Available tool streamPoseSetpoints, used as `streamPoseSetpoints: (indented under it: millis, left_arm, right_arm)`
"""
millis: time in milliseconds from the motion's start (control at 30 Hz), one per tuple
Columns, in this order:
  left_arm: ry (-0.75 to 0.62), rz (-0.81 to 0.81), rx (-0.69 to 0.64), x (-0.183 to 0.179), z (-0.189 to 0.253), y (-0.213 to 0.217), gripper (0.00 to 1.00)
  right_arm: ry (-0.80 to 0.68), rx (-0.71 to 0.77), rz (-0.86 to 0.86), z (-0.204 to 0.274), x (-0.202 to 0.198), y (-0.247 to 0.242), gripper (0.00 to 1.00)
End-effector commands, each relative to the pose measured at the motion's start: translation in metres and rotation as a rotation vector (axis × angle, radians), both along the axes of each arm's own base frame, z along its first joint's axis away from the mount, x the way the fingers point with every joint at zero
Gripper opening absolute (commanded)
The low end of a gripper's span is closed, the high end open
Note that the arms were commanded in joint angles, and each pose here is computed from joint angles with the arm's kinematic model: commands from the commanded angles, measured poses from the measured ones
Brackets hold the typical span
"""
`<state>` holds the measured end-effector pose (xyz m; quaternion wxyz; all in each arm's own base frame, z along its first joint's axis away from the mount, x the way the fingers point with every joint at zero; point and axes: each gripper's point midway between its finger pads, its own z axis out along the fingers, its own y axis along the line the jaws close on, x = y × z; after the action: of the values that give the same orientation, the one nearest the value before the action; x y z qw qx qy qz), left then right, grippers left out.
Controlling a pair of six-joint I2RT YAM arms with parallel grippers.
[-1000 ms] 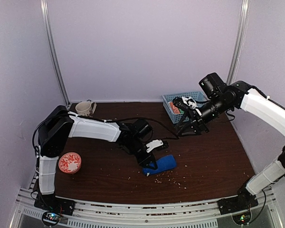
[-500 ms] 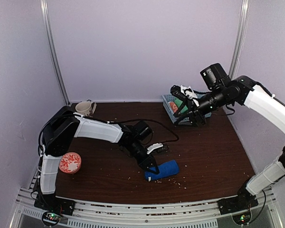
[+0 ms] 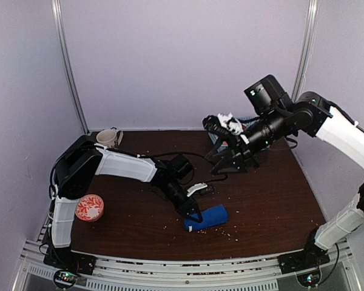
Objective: Roll the towels
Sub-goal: Pick up the towel from the center of the board.
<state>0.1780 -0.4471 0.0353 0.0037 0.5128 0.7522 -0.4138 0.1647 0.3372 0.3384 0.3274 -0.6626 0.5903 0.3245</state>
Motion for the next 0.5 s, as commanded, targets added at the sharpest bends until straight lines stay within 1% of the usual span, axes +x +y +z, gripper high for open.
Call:
streamPoseSetpoints:
  millis: [0, 133, 233, 333, 467]
  left_arm:
    - [0.099, 0.034, 0.287, -0.022, -0.068, 0.051, 0.14]
    - [0.108, 0.032, 0.276, -0.022, -0.067, 0.049, 0.14]
    - [0.115, 0.034, 0.272, -0.022, -0.066, 0.049, 0.14]
    - [0.125, 0.035, 0.269, -0.023, -0.067, 0.05, 0.14]
    - [0.129, 0.034, 0.265, -0.023, -0.066, 0.049, 0.14]
  right_arm:
    - [-0.057, -0.243, 0.046, -0.068, -0.02, 0.004, 0.45]
    - [-0.125, -0.38, 0.049, -0.122, -0.025, 0.007, 0.44]
    - [-0.165, -0.447, 0.025, -0.161, -0.019, 0.008, 0.44]
    - [-0.18, -0.502, -0.049, -0.199, -0.007, 0.007, 0.52]
    - [-0.19, -0.541, -0.109, -0.236, 0.002, 0.006, 0.55]
